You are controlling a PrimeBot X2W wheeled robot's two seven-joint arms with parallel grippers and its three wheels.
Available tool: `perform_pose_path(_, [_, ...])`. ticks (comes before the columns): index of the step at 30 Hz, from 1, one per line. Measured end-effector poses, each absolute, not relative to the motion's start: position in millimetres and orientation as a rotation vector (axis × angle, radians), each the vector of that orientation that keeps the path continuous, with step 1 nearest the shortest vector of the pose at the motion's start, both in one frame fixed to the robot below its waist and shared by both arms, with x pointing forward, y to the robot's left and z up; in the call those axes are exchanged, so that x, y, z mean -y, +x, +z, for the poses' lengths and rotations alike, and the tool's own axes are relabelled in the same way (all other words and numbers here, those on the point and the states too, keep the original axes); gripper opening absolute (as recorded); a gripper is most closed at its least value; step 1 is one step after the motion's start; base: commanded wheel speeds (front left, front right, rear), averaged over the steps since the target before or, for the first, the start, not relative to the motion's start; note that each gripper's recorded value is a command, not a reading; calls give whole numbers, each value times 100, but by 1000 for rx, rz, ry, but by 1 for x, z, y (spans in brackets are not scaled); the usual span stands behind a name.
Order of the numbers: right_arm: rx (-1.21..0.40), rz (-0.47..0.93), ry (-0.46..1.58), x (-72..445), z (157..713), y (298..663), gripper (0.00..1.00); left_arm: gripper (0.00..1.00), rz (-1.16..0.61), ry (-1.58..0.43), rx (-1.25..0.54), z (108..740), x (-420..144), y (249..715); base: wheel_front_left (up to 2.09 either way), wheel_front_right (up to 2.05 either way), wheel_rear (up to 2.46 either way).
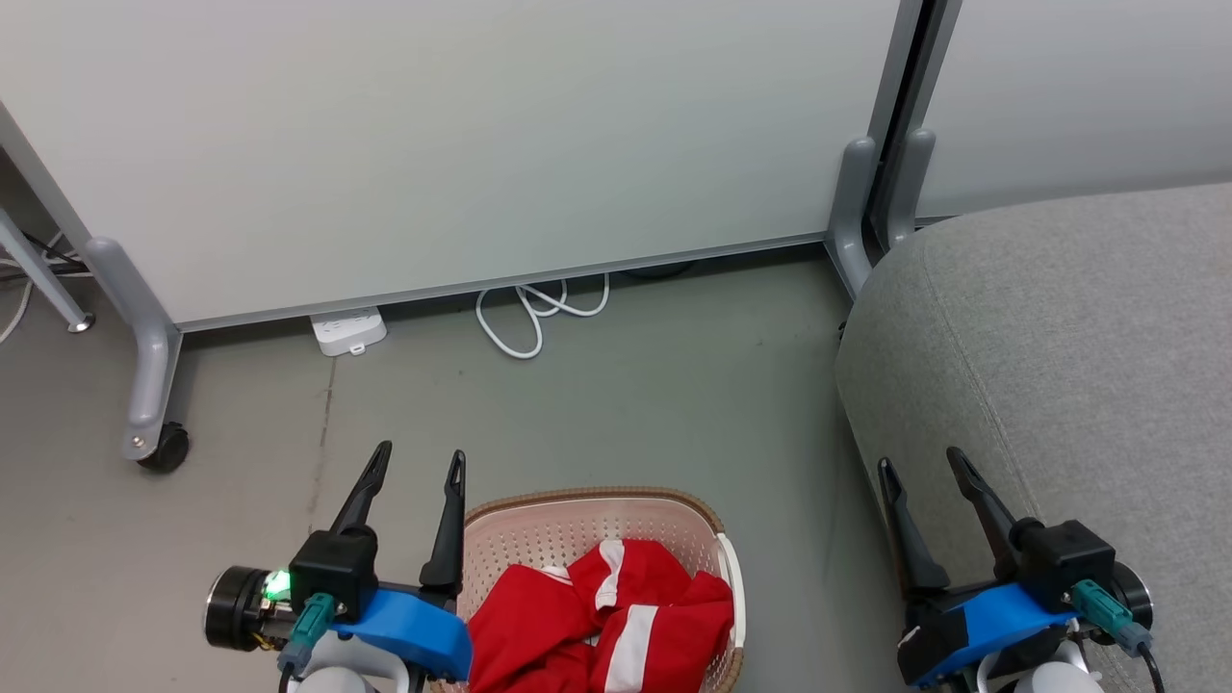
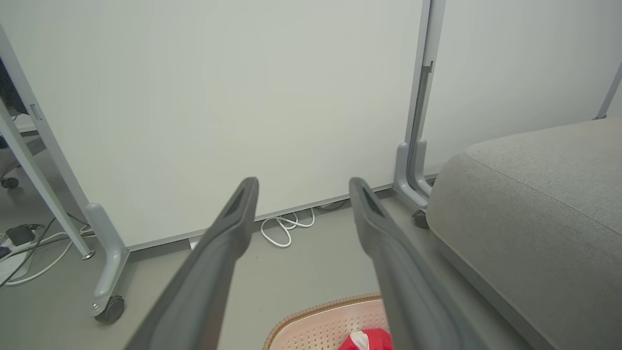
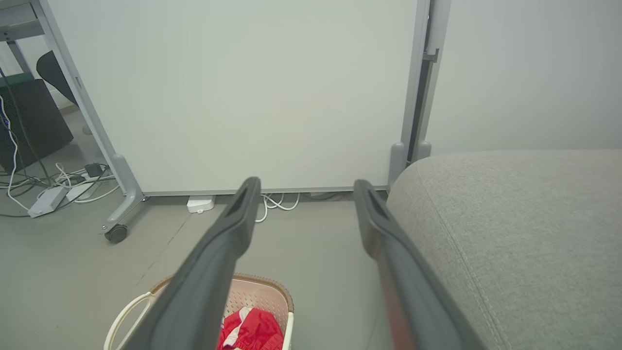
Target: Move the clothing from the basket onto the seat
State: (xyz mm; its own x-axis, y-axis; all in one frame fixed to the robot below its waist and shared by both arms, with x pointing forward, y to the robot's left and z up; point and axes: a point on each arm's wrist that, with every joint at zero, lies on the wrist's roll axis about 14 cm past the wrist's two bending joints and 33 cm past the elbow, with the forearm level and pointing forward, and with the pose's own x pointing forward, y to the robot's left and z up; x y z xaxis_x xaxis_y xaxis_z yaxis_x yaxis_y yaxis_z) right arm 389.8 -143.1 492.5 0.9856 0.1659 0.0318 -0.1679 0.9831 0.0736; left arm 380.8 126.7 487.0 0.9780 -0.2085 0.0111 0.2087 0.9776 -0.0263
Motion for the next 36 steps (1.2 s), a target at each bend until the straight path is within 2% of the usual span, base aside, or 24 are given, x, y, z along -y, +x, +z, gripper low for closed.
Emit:
perform_pose_path(11, [8, 150, 72, 150, 484, 415, 100, 100, -403, 105, -108, 448, -92, 425, 0, 0, 0])
perform_pose_path(19, [-15, 112, 65, 166, 468, 446, 100, 100, -608, 229, -274, 379, -60, 448, 0, 0, 0])
perform_pose_path(36, [-95, 72, 23, 189, 410, 499, 100, 100, -933, 468, -675, 211, -54, 436, 0, 0, 0])
